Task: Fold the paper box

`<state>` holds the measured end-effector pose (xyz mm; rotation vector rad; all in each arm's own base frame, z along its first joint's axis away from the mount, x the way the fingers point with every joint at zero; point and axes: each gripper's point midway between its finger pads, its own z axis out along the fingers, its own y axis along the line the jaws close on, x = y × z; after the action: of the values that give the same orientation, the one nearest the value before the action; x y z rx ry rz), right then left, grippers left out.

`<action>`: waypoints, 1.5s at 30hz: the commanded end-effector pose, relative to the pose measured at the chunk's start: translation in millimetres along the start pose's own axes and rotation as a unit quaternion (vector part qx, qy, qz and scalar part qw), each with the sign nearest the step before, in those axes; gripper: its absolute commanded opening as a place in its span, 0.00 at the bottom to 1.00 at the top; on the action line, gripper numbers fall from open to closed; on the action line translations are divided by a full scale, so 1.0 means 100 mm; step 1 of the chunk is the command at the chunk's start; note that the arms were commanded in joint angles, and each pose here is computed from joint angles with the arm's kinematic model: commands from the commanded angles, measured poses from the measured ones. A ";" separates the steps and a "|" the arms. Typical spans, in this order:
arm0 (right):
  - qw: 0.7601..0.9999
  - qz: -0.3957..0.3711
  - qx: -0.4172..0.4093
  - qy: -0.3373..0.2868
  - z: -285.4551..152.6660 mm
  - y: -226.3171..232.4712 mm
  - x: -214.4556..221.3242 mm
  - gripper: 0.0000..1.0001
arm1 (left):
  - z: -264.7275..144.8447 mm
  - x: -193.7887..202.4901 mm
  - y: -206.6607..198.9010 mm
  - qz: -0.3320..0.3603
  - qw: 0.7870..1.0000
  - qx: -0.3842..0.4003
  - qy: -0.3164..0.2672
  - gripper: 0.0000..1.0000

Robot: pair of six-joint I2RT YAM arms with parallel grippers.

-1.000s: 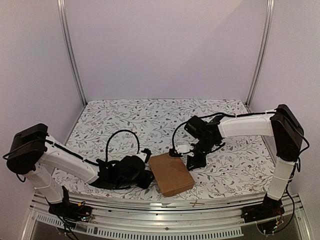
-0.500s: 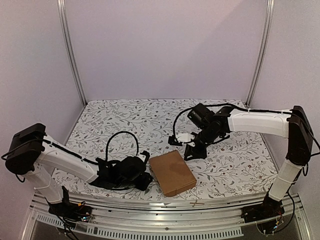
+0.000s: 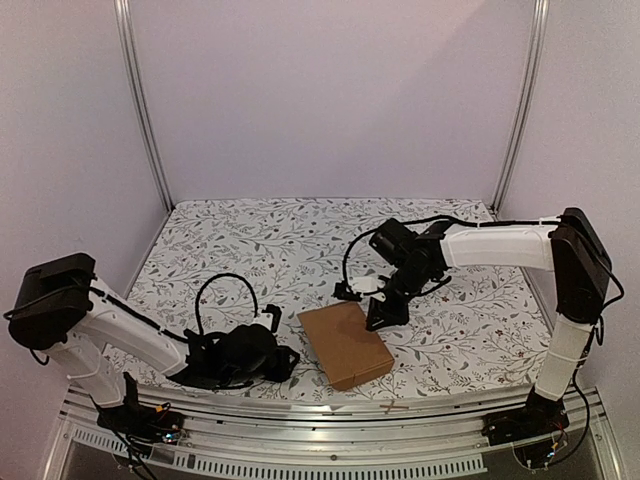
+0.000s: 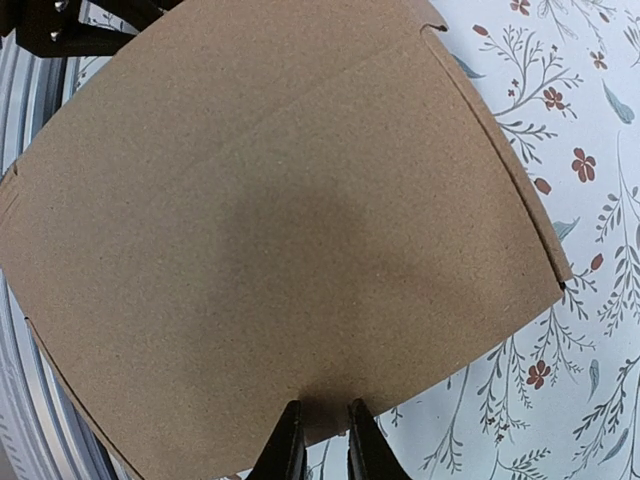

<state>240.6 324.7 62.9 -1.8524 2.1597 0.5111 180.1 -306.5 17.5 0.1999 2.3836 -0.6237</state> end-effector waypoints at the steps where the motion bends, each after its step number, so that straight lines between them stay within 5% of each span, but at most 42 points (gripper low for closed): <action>1: 1.000 0.014 -0.004 0.024 0.10 -0.01 0.19 0.14 | 0.16 0.11 -0.08 -0.015 1.000 0.013 0.002 0.38; 21: 0.999 0.043 0.003 0.020 0.06 -0.19 0.31 0.15 | 0.48 0.28 -0.52 0.016 0.998 0.061 0.020 0.38; 36: 0.998 0.056 0.002 0.010 0.04 -0.20 0.24 0.17 | 0.46 -0.24 -1.24 0.086 0.988 0.110 -0.069 0.37; 45: 0.998 0.054 0.022 -0.007 -0.15 -0.22 0.14 0.19 | 0.46 -0.30 -1.34 0.098 0.989 0.096 -0.060 0.34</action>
<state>255.7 299.9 49.8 -1.7437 2.2874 0.5038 193.3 -444.2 48.3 0.4346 2.1600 -0.7844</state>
